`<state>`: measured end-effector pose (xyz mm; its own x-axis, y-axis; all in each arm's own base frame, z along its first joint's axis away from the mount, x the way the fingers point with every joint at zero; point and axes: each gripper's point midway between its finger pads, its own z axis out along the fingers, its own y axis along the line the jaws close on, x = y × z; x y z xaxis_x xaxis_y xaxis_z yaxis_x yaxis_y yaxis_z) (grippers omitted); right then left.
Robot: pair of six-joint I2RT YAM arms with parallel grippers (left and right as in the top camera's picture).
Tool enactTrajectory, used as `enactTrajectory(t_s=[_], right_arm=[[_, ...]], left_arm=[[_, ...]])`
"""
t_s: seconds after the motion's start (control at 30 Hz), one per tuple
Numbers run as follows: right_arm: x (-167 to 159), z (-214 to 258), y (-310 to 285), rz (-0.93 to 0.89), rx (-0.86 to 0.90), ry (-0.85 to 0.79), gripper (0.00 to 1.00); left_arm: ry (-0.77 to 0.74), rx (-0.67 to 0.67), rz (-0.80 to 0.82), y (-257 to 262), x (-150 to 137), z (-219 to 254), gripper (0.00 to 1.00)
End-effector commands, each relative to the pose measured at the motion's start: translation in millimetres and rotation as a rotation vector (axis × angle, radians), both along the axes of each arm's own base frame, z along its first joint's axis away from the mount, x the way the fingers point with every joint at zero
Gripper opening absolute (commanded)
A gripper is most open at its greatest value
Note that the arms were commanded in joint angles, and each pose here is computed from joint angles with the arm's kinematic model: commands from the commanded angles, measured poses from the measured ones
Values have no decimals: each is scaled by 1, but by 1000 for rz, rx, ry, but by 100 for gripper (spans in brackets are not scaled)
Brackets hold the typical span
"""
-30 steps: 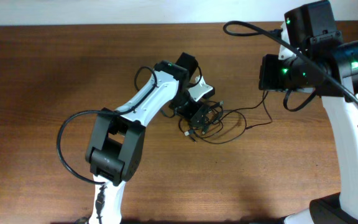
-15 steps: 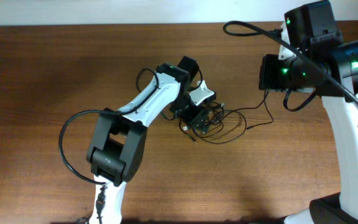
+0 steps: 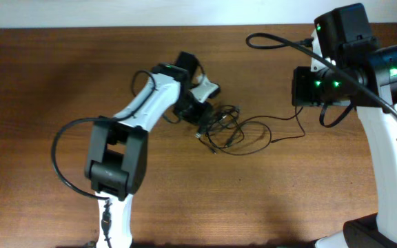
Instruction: Untangle cables
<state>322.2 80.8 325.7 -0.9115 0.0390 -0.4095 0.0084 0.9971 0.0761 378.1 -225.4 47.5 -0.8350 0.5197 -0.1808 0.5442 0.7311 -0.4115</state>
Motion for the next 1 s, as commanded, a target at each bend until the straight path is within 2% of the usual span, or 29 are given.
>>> enactTrajectory(t_s=[0.0, 0.17, 0.3, 0.43, 0.53, 0.6, 0.7, 0.97], right_arm=[[0, -10, -11, -20, -73, 25, 4], [-1, -15, -26, -59, -108, 49, 4], [-1, -16, -58, -157, -109, 68, 4], [1, -16, -91, -268, -101, 69, 4], [-3, -14, -132, -447, -130, 62, 4], [-10, -10, -173, -609, -201, 44, 4], [-21, -8, -213, -728, -264, 49, 4], [-50, -22, -310, -1159, -226, 46, 4]], left_arm=[[43, 14, 209, 44, 25, 0, 0], [92, 17, 439, 116, 45, -1, 0], [118, 14, 610, 173, 55, -1, 0], [154, 14, 709, 212, 48, -10, 0], [248, 14, 890, 239, 38, -20, 0], [249, 10, 925, 251, 36, -25, 0], [253, 10, 937, 256, 35, -26, 0], [239, 61, 977, 278, 33, -32, 0]])
